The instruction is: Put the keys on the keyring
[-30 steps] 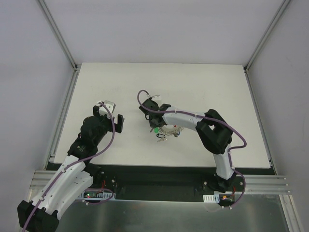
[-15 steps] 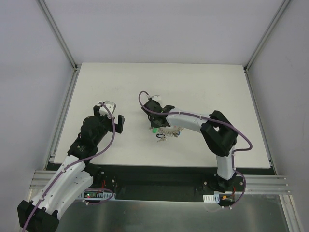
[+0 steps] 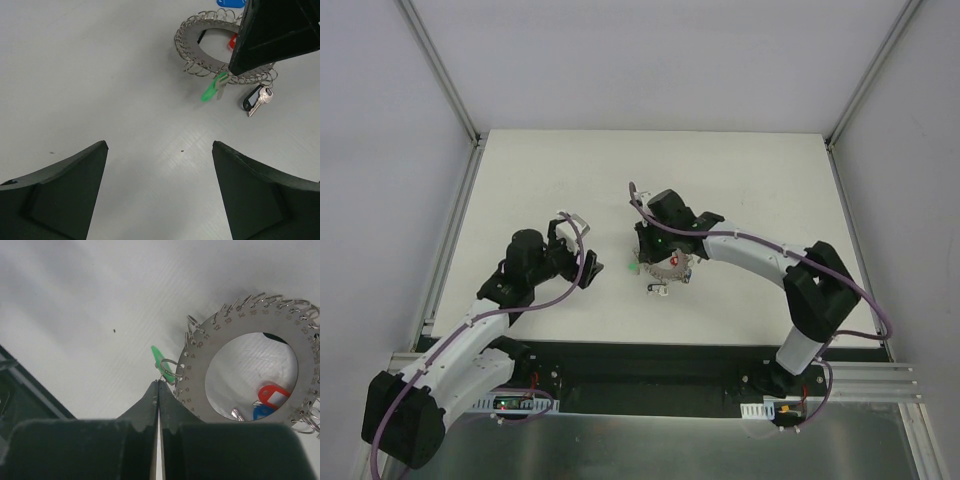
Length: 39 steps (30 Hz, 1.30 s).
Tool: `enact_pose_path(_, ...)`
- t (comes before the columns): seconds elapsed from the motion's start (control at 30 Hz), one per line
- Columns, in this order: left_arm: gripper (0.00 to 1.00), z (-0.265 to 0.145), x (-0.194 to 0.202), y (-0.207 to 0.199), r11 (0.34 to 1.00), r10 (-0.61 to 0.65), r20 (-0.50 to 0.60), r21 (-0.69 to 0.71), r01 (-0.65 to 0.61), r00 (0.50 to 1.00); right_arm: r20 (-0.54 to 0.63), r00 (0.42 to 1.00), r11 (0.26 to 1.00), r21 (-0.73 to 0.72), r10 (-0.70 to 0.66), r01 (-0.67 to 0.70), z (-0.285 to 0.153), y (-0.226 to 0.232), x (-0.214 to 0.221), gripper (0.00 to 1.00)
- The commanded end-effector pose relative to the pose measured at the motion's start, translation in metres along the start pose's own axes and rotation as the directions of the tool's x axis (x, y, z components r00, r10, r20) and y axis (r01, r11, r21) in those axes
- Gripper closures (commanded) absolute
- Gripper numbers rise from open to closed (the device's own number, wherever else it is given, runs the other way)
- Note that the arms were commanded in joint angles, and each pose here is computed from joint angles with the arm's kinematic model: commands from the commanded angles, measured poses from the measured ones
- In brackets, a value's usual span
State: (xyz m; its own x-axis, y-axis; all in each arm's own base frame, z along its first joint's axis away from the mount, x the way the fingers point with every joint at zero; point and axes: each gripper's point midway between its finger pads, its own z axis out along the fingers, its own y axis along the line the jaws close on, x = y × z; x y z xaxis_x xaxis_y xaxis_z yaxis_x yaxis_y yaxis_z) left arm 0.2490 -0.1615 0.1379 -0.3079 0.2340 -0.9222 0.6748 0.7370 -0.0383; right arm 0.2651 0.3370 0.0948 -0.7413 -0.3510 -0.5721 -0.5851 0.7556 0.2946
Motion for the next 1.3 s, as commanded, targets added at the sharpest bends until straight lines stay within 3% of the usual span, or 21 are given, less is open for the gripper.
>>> enact_pose_path(0.0,0.14,0.004,-0.035,-0.018,0.992,0.047,0.102,0.114,-0.058,0.994,0.072,0.993,0.973,-0.203,-0.097,0.110,-0.034,0.028,-0.015,0.99)
enact_pose_path(0.23,0.16,0.009,-0.035,-0.035,0.973,0.028,0.103,0.225,-0.051,0.994,0.106,0.982,0.927,-0.328,-0.156,0.183,-0.061,0.039,-0.020,0.99)
enact_pose_path(0.37,0.17,0.012,-0.034,-0.022,0.989,-0.038,0.084,0.144,0.026,0.996,0.046,0.986,0.970,-0.175,-0.161,0.166,-0.056,0.011,-0.012,0.98)
enact_pose_path(0.43,0.17,0.010,-0.031,-0.007,0.994,-0.100,0.077,0.041,0.097,0.992,0.004,0.984,0.978,-0.110,-0.177,0.177,-0.053,0.004,-0.002,0.89)
enact_pose_path(0.5,0.15,0.005,-0.028,0.008,0.985,-0.156,0.082,-0.064,0.162,0.984,-0.031,0.979,0.978,-0.049,-0.204,0.202,-0.046,0.006,0.006,0.72)
enact_pose_path(0.6,0.13,-0.015,-0.028,0.033,0.944,-0.198,0.148,-0.237,0.229,0.969,-0.048,0.989,0.990,0.022,-0.142,0.143,-0.030,0.017,0.014,0.59)
enact_pose_path(0.73,0.13,-0.044,-0.040,0.042,0.911,-0.187,0.256,-0.315,0.265,0.948,-0.036,0.998,0.992,0.116,-0.042,0.046,-0.010,0.026,0.019,0.48)
enact_pose_path(0.8,0.13,-0.050,-0.036,0.043,0.904,-0.192,0.251,-0.332,0.270,0.949,-0.038,0.999,0.982,0.184,-0.029,0.036,0.003,0.025,0.026,0.44)
enact_pose_path(1.27,0.13,-0.061,-0.022,0.051,0.881,-0.171,0.242,-0.397,0.258,0.955,-0.036,0.996,0.943,0.328,0.078,-0.062,0.058,0.037,0.053,0.43)
